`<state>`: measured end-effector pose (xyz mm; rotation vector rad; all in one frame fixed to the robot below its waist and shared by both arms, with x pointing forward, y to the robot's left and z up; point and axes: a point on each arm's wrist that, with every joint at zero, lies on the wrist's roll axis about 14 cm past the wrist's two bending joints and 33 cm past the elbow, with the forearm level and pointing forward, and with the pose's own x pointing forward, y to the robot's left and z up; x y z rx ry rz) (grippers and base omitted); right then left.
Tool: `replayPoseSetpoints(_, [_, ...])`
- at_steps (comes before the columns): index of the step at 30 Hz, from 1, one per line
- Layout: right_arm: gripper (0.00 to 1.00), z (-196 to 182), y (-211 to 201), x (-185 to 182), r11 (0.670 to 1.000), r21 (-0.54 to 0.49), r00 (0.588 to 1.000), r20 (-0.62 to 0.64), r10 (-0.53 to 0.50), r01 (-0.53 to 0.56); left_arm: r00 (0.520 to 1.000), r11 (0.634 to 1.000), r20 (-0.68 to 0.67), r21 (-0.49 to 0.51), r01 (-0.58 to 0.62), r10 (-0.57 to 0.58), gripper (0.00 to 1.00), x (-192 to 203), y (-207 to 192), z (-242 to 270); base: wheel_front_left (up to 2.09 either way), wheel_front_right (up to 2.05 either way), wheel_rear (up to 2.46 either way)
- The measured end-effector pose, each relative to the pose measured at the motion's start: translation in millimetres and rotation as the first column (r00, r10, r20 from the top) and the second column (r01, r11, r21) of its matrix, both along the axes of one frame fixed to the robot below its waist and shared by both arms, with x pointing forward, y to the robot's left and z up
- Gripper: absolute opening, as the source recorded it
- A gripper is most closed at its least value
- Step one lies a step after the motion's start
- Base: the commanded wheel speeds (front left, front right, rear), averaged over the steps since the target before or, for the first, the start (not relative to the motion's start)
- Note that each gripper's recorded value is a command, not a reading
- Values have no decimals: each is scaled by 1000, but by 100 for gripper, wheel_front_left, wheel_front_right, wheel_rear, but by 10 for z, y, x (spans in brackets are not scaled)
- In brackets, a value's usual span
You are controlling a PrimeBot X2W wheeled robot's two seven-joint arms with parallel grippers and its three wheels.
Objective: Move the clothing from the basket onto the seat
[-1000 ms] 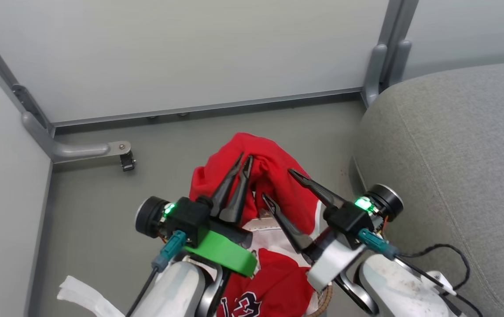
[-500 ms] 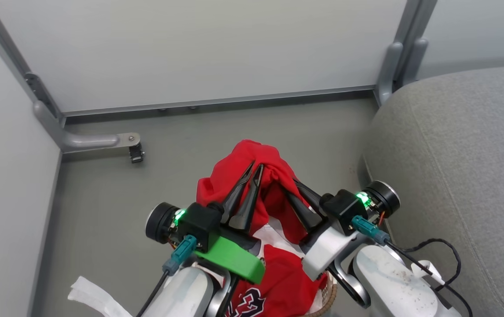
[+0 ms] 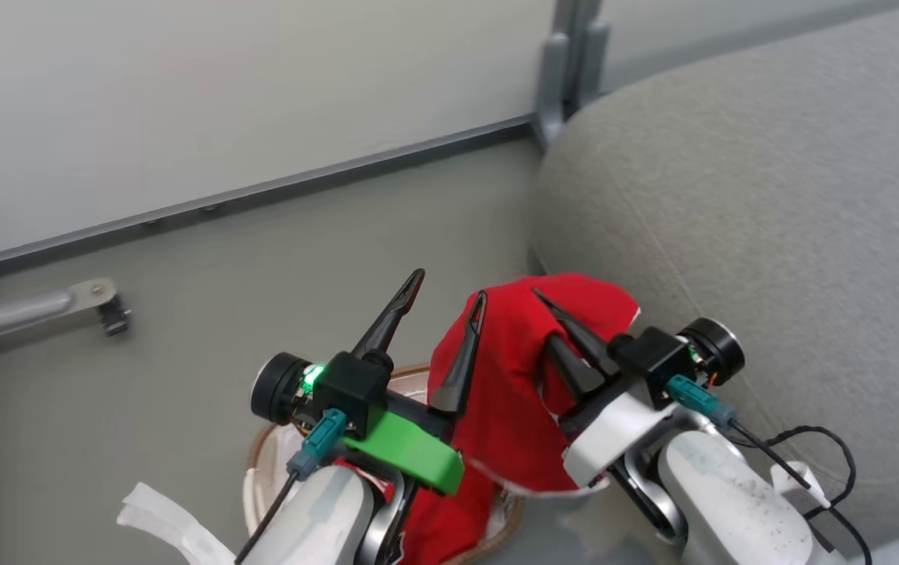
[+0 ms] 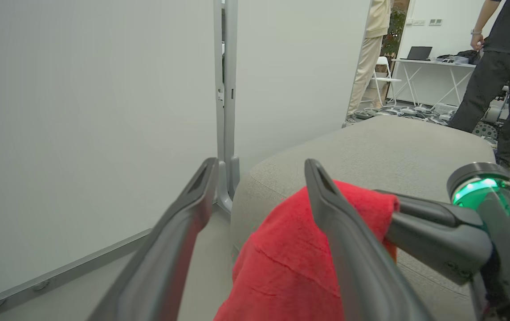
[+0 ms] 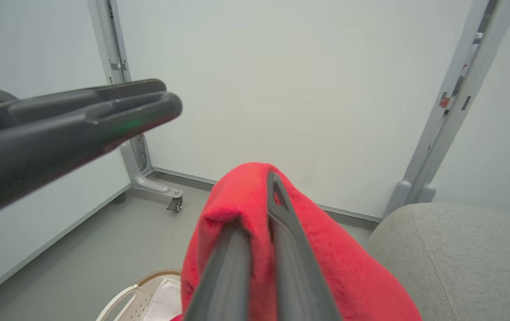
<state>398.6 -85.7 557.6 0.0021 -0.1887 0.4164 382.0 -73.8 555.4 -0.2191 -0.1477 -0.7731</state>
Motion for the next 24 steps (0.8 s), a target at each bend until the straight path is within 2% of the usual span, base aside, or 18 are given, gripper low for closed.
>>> replayPoseSetpoints(7, [0,55,-764,-60,979,-9,979,13,-202,202,991,991,-10,-6,133,-133,100,-35,-453,-48,0,0,0])
replayPoseSetpoints(12, [0,304,-1391,32,939,-73,941,86,-329,335,980,980,-27,-7,198,-198,100,-7,-678,-153,0,0,0])
replayPoseSetpoints(14, [0,450,-1635,96,917,-111,921,129,-369,383,976,977,-44,-4,213,-213,100,19,-728,-233,0,0,0])
replayPoseSetpoints(19, [0,770,-2277,283,833,-211,855,220,-470,512,970,973,-74,3,232,-231,100,129,-799,-431,0,0,0])
replayPoseSetpoints(24, [0,1034,-2640,586,764,-288,813,293,-504,578,969,976,-126,9,216,-213,100,277,-751,-697,0,0,0])
